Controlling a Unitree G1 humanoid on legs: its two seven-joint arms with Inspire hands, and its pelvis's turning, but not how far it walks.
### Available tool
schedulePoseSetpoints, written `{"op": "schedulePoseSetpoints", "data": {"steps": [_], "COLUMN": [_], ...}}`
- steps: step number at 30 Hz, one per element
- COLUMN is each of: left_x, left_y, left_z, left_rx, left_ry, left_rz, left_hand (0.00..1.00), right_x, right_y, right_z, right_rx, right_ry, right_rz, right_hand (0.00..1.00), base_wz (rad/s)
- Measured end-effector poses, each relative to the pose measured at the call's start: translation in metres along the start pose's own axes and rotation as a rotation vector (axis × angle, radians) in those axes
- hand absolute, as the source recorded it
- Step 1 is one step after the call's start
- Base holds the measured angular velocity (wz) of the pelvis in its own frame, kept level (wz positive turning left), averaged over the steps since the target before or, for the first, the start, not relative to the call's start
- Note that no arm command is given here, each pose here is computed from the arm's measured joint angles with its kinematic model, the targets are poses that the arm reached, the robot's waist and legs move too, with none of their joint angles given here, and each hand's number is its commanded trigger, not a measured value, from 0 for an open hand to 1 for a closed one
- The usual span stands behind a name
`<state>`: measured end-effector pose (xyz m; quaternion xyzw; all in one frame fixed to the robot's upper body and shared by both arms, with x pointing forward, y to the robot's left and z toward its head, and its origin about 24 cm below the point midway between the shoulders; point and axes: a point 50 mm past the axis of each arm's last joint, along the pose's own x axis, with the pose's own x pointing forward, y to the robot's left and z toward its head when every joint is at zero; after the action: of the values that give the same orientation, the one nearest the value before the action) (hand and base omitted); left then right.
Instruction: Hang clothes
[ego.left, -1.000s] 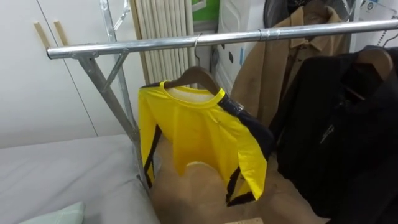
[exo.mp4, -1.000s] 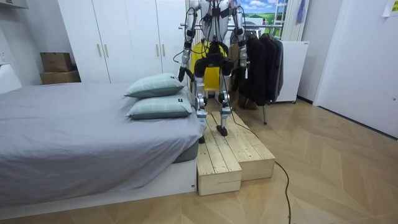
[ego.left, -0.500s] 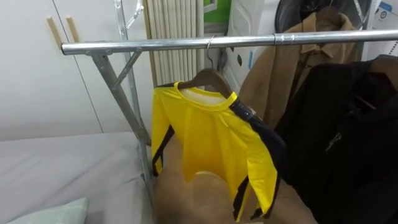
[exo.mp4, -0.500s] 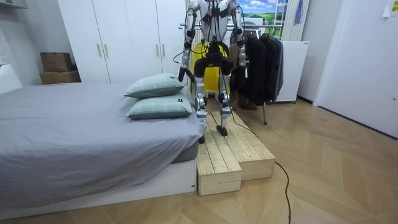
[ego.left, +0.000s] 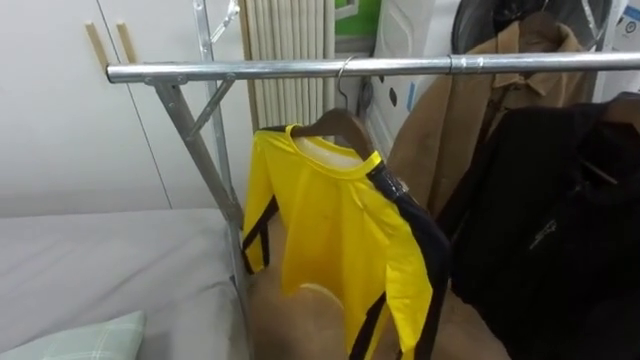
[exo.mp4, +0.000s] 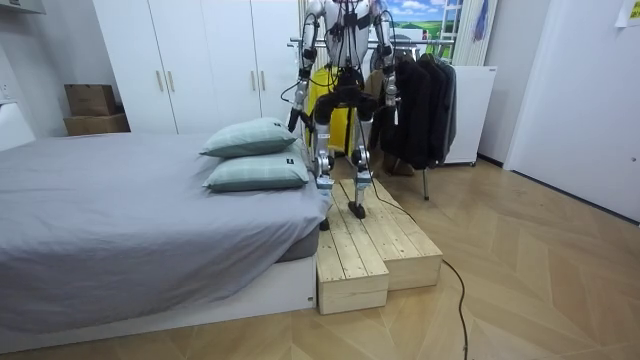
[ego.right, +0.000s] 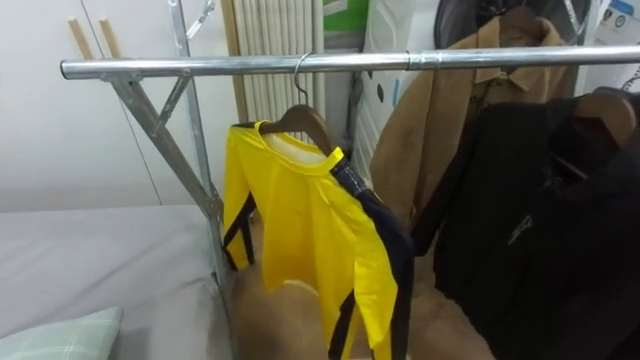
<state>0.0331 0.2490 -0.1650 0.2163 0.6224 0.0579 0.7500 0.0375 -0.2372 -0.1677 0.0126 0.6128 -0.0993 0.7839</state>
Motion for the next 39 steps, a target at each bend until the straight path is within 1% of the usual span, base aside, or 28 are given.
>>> {"op": "schedulePoseSetpoints", "data": {"steps": [5, 9, 11, 13, 16, 19, 23, 27, 29, 30, 31, 32, 34, 36, 39], "left_x": [0.000, -0.002, -0.001, -0.001, -0.001, -0.001, -0.001, -0.001, -0.001, -0.001, -0.001, -0.001, -0.002, -0.003, -0.005], "left_y": [-0.001, -0.006, -0.006, -0.008, -0.011, -0.011, -0.013, -0.010, -0.012, -0.008, -0.006, -0.006, -0.007, -0.006, -0.006], "left_z": [-0.002, -0.005, -0.002, 0.001, 0.004, 0.009, 0.009, 0.006, 0.002, -0.001, -0.005, -0.008, -0.011, -0.017, -0.028], "left_rx": [-0.001, 0.005, 0.000, -0.030, -0.032, -0.035, -0.037, -0.043, -0.064, -0.042, -0.057, -0.072, -0.143, -0.186, -0.194], "left_ry": [0.008, 0.027, 0.029, 0.028, 0.020, 0.003, 0.002, 0.015, 0.036, 0.048, 0.059, 0.068, 0.083, 0.101, 0.133], "left_rz": [-0.006, -0.032, -0.046, -0.075, -0.106, -0.117, -0.121, -0.105, -0.113, -0.096, -0.081, -0.078, -0.080, -0.075, -0.076], "left_hand": [0.00, 0.00, 0.00, 0.00, 0.00, 0.00, 0.00, 0.00, 0.00, 0.00, 0.00, 0.00, 0.00, 0.00, 0.00], "right_x": [0.000, 0.001, 0.001, 0.001, -0.001, -0.001, -0.001, -0.002, -0.004, -0.006, -0.007, -0.007, -0.008, -0.008, -0.006], "right_y": [-0.003, -0.005, -0.007, -0.009, -0.022, -0.026, -0.026, -0.029, -0.033, -0.033, -0.035, -0.035, -0.035, -0.034, -0.033], "right_z": [0.005, 0.006, 0.008, 0.008, 0.008, 0.009, 0.010, 0.008, 0.000, -0.012, -0.018, -0.021, -0.029, -0.029, -0.017], "right_rx": [-0.006, -0.042, -0.085, -0.093, -0.104, -0.109, -0.112, -0.028, 0.073, 0.134, 0.159, 0.164, 0.180, 0.195, 0.201], "right_ry": [-0.006, 0.016, 0.018, 0.038, 0.062, 0.077, 0.075, 0.063, 0.071, 0.094, 0.111, 0.124, 0.163, 0.172, 0.137], "right_rz": [-0.009, -0.020, -0.025, -0.038, -0.088, -0.118, -0.135, -0.173, -0.194, -0.202, -0.209, -0.213, -0.222, -0.219, -0.212], "right_hand": [0.00, 0.00, 0.00, 0.00, 0.00, 0.00, 0.00, 0.00, 0.00, 0.00, 0.00, 0.00, 0.00, 0.00, 0.00], "base_wz": [0.47, 0.93, 1.46, 1.73, 1.79, 1.70, 0.95, 0.62, 1.11, 1.42, 1.25, 0.87, 0.94, 0.78, 0.54]}}
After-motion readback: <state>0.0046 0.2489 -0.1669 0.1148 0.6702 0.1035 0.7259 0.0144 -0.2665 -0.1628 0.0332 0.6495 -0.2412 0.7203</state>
